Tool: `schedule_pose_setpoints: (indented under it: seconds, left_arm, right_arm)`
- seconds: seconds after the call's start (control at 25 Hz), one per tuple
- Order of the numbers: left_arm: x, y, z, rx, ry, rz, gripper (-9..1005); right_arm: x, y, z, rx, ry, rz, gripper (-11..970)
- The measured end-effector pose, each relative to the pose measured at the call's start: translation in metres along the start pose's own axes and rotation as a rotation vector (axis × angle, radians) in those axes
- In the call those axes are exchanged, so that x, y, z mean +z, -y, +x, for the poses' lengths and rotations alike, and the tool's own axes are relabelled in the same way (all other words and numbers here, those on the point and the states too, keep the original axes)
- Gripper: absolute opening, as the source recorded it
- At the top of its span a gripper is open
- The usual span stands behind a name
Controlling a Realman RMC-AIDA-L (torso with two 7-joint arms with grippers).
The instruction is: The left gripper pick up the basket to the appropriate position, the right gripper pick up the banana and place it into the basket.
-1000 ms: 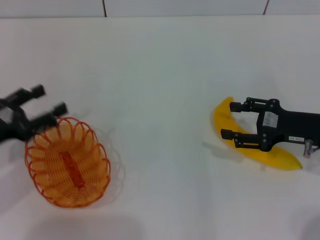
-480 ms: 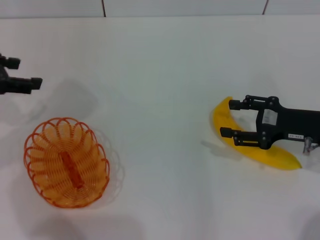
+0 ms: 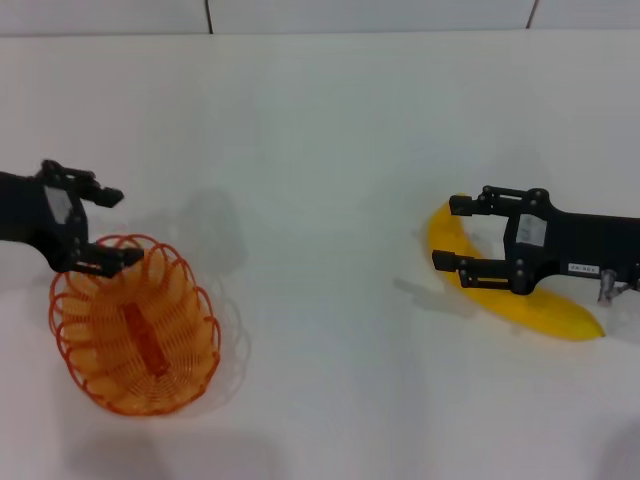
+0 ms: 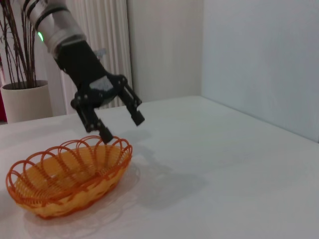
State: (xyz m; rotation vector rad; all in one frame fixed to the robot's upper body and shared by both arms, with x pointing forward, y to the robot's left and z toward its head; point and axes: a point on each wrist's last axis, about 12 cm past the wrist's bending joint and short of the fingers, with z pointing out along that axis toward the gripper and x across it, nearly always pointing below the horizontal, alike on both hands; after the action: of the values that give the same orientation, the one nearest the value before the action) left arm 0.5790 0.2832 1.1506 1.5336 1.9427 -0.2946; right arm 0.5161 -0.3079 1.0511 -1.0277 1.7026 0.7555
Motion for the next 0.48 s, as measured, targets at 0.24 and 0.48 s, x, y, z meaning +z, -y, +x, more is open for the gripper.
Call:
schedule_pose_setpoints:
  seconds: [0.24,0.48]
  left_arm:
    - [0.014,-0.002,0.004,0.003,-0.022,0.017,765]
    - [0.023,-0.003,0.002,0.024,-0.023,0.036,754]
  right_arm:
    - [0.002,0.001,-0.002,-0.003,0.001,-0.005,758]
    - [0.002,0.001,-0.002,-0.002,0.002,-0.004,758]
